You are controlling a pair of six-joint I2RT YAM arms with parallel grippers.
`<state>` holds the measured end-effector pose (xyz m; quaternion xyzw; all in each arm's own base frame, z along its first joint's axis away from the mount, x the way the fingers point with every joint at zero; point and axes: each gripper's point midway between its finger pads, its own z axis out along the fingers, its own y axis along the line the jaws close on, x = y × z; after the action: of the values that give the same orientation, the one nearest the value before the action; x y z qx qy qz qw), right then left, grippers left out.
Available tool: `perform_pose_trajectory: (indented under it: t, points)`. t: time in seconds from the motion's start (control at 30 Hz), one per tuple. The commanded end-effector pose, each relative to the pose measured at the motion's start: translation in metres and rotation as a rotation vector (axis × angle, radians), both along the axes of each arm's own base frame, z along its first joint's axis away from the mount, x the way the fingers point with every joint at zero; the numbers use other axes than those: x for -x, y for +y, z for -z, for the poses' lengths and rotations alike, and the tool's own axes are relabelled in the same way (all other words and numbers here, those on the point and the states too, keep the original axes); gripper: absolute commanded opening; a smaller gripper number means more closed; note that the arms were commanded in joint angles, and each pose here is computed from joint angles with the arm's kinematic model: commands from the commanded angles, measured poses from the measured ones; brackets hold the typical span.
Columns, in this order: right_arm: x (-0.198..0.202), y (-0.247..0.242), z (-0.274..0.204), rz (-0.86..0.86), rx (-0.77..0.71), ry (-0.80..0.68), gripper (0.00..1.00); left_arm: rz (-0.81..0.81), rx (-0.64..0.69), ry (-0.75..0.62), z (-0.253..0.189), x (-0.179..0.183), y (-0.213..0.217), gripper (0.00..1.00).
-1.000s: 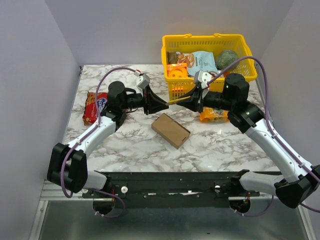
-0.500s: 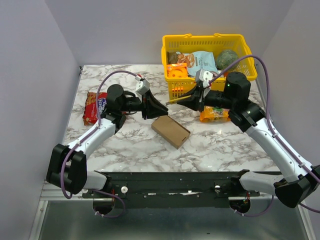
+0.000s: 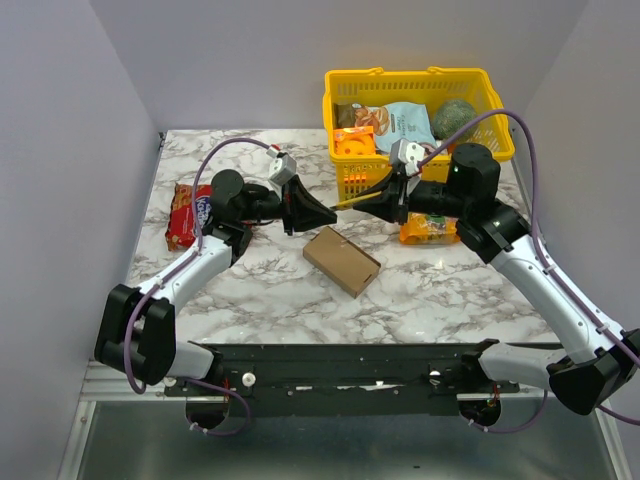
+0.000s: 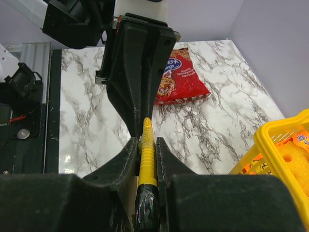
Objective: Unpack the express box
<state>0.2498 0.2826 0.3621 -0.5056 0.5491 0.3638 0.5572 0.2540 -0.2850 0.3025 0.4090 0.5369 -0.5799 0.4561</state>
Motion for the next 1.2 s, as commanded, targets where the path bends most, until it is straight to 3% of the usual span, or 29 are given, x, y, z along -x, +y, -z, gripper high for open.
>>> perform_pose_trajectory:
  t: [0.0,0.47,0.9,1.0,1.17]
  points:
    - [0.002,0.000,0.001,-0.019,0.006,0.008,0.00,-0.013,0.024,-0.030,-0.011,-0.005,-0.002,0.20]
    - [-0.001,-0.003,-0.002,0.012,0.007,-0.014,0.00,-0.038,-0.029,0.014,0.004,-0.012,-0.002,0.23]
    - [-0.003,-0.001,0.007,0.011,0.020,0.015,0.00,-0.015,0.016,-0.015,-0.008,-0.005,0.000,0.22]
    - [-0.004,-0.001,0.008,0.010,0.022,0.016,0.00,-0.012,0.016,-0.017,-0.009,-0.005,-0.001,0.19]
    - [-0.004,0.000,0.007,0.009,0.021,0.017,0.01,-0.010,0.006,-0.006,-0.005,-0.006,-0.001,0.04]
